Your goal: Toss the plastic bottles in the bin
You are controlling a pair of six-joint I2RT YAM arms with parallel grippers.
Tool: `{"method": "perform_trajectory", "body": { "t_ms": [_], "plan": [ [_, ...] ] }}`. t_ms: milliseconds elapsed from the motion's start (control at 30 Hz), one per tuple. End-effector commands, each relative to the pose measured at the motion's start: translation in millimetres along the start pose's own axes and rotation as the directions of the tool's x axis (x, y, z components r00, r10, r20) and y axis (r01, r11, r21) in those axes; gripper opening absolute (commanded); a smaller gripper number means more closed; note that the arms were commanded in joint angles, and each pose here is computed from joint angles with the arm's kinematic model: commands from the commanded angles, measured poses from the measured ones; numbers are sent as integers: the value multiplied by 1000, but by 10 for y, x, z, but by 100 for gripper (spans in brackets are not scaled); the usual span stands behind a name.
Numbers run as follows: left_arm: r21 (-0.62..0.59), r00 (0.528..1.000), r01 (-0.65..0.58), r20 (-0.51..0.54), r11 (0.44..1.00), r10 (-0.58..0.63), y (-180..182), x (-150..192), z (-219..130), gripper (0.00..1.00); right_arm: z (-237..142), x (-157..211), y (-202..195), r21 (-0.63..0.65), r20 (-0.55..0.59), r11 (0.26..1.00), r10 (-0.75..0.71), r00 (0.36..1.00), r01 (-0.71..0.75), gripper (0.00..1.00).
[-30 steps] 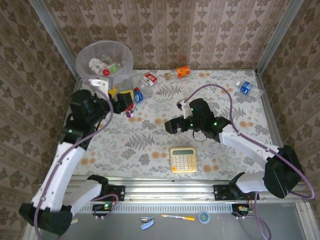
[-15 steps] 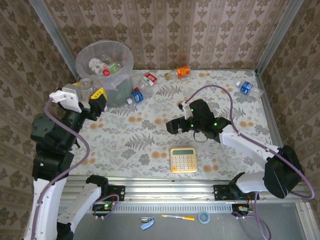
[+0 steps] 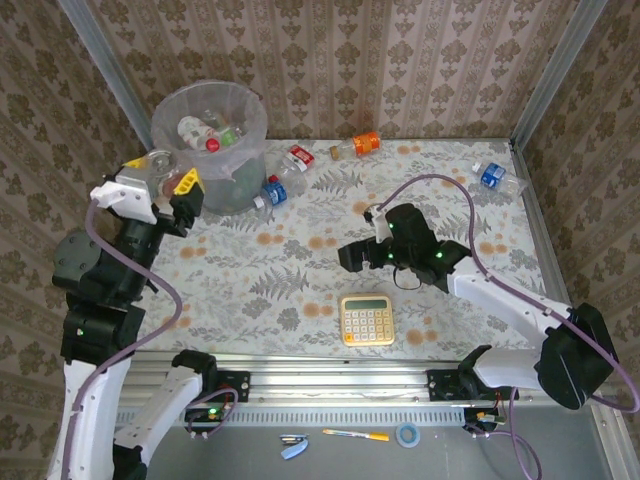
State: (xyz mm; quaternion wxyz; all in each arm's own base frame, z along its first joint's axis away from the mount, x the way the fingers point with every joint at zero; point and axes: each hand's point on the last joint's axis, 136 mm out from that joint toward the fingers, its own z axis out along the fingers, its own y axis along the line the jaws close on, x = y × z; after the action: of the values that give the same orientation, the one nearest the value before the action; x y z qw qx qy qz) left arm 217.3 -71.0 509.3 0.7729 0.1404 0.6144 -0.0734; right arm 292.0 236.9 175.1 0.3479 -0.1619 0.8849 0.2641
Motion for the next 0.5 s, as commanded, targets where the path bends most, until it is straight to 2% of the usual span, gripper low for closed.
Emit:
{"method": "perform_trajectory", "body": {
  "t_ms": [0,467],
  "plan": [
    [-25,996,-47,75,999,49,51,-217,38,17,-65,33,-77,38,10,999,22,1000,-22,100],
    [20,992,-61,108,998,59,-2,-275,430,17,-133,55,-106,53,19,998,27,999,-28,100]
  ]
}}
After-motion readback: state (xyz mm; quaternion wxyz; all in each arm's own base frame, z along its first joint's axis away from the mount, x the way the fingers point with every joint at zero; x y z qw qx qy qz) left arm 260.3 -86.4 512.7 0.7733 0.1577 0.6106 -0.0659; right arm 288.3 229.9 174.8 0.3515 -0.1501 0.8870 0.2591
